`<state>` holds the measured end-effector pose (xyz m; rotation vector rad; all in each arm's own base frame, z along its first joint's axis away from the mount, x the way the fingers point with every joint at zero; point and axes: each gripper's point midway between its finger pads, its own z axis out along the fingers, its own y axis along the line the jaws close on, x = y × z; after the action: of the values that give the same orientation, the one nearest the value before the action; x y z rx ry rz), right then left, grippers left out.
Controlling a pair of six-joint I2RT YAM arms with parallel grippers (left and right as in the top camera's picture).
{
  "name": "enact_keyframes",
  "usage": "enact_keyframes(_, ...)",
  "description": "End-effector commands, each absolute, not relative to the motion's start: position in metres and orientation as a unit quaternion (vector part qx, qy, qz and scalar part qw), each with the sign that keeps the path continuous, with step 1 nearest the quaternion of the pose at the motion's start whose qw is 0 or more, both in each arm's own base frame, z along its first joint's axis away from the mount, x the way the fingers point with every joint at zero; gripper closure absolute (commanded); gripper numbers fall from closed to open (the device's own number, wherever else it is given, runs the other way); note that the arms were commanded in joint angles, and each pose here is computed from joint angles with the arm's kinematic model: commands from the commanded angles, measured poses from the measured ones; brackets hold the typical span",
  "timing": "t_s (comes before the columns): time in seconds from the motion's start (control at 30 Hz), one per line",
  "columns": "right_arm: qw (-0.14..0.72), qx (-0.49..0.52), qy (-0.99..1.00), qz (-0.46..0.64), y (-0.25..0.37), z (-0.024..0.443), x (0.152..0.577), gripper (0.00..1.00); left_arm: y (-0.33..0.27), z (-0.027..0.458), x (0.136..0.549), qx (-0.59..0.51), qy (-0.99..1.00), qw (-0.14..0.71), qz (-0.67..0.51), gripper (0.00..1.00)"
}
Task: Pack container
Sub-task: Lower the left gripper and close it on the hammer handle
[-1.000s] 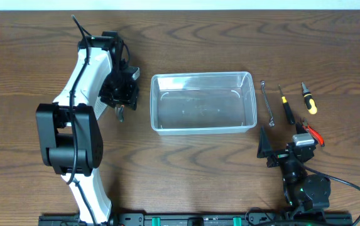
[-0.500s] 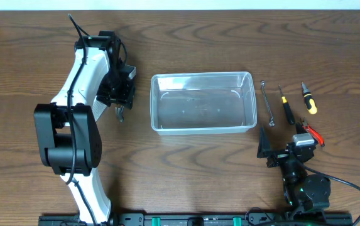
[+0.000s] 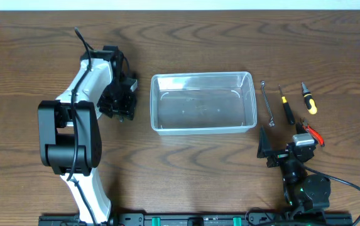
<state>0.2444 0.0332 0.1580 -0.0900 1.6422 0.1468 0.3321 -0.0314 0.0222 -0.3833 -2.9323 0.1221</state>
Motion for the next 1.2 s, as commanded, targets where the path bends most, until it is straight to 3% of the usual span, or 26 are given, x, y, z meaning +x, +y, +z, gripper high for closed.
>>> enact_keyframes(0.0, 0.680, -0.034, 0.730, 0.059, 0.029, 0.158, 0.245, 0.01, -0.029, 0.017, 0.330, -0.132, -0.986, 0.095, 0.037, 0.44)
enact_keyframes(0.6, 0.680, -0.034, 0.730, 0.059, 0.029, 0.158, 0.245, 0.01, -0.029, 0.009, 0.335, -0.133, -0.987, 0.081, 0.036, 0.45)
enact_keyframes(1.17, 0.680, -0.034, 0.730, 0.059, 0.029, 0.158, 0.245, 0.01, -0.018, 0.009, 0.334, -0.135, -0.987, 0.087, 0.006, 0.75)
